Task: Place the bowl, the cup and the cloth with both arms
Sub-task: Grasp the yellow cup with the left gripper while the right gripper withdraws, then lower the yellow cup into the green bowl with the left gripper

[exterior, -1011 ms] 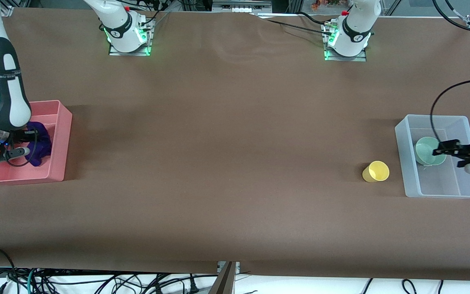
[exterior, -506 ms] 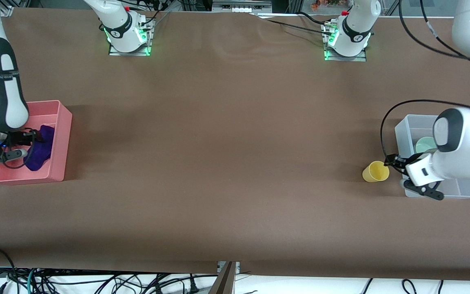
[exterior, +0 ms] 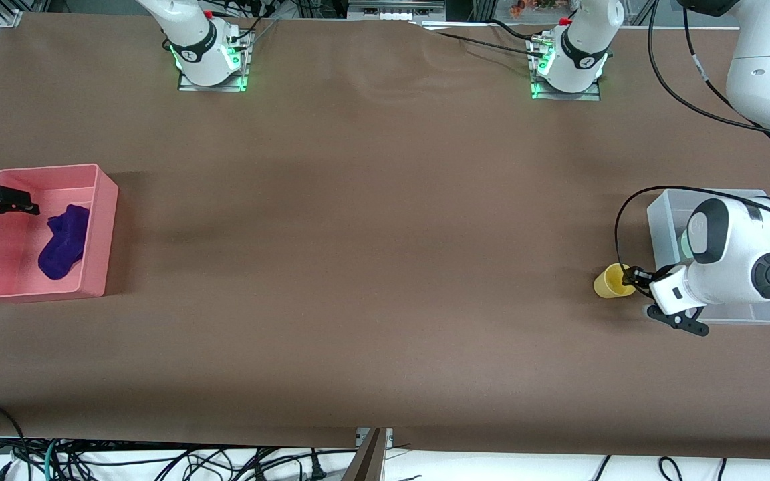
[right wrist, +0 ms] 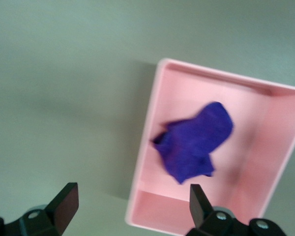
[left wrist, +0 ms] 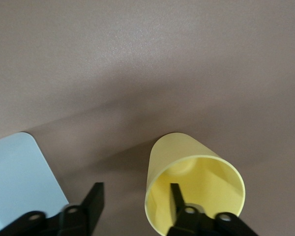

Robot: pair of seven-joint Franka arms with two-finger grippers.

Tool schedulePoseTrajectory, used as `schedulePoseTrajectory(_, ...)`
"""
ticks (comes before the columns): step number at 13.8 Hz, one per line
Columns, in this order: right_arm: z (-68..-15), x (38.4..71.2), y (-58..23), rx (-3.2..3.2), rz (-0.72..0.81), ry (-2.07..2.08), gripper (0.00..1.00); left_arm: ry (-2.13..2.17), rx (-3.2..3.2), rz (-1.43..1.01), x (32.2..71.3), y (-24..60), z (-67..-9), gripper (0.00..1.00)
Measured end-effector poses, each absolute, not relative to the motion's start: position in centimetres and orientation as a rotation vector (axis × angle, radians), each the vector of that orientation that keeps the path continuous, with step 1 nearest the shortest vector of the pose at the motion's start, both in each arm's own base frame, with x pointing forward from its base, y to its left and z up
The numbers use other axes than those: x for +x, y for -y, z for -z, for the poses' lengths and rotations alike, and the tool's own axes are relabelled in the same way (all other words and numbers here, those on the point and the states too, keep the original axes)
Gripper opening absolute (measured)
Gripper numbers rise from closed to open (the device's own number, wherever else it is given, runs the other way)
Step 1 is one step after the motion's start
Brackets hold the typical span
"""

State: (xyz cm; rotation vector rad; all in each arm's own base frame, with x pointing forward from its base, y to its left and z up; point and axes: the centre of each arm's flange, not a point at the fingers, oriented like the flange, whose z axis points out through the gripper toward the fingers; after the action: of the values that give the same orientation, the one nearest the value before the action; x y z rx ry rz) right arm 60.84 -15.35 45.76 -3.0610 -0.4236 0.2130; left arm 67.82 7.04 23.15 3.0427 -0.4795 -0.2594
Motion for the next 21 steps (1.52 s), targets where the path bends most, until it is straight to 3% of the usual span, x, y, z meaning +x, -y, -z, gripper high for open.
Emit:
schedulePoseTrajectory(3, -50.6, 60.9, 6.9, -3.102, -0.224, 0.290, 1.00, 0.404, 3.054, 0.271, 67.8, -6.4, -22.7, 0.19)
schedulePoseTrajectory(5, -53.6, 60.0, 3.5, -3.114, -0.205, 0.225, 1.00, 0.391, 3.056, 0.268, 67.9, -6.1, -22.8, 0.03)
schedulePoseTrajectory(8, -56.4, 58.8, 1.7, -3.117, -0.164, 0.260, 1.00, 0.379, 3.061, 0.304, 68.1, -6.4, -25.5, 0.03)
schedulePoseTrajectory(13, -59.2, 57.9, 1.8, -3.153, -0.095, 0.267, 1.00, 0.370, 3.073, 0.417, 67.0, -9.6, -39.0, 0.03)
schedulePoseTrajectory(15, -60.8, 57.4, 3.3, -3.170, -0.051, 0.228, 1.00, 0.453, 3.073, 0.410, 66.3, -13.7, -41.7, 0.03)
schedulePoseTrajectory(21, -62.1, 56.7, 2.9, -3.217, -0.056, 0.201, 1.00, 0.607, 3.098, 0.226, 66.6, -26.5, -33.8, 0.03)
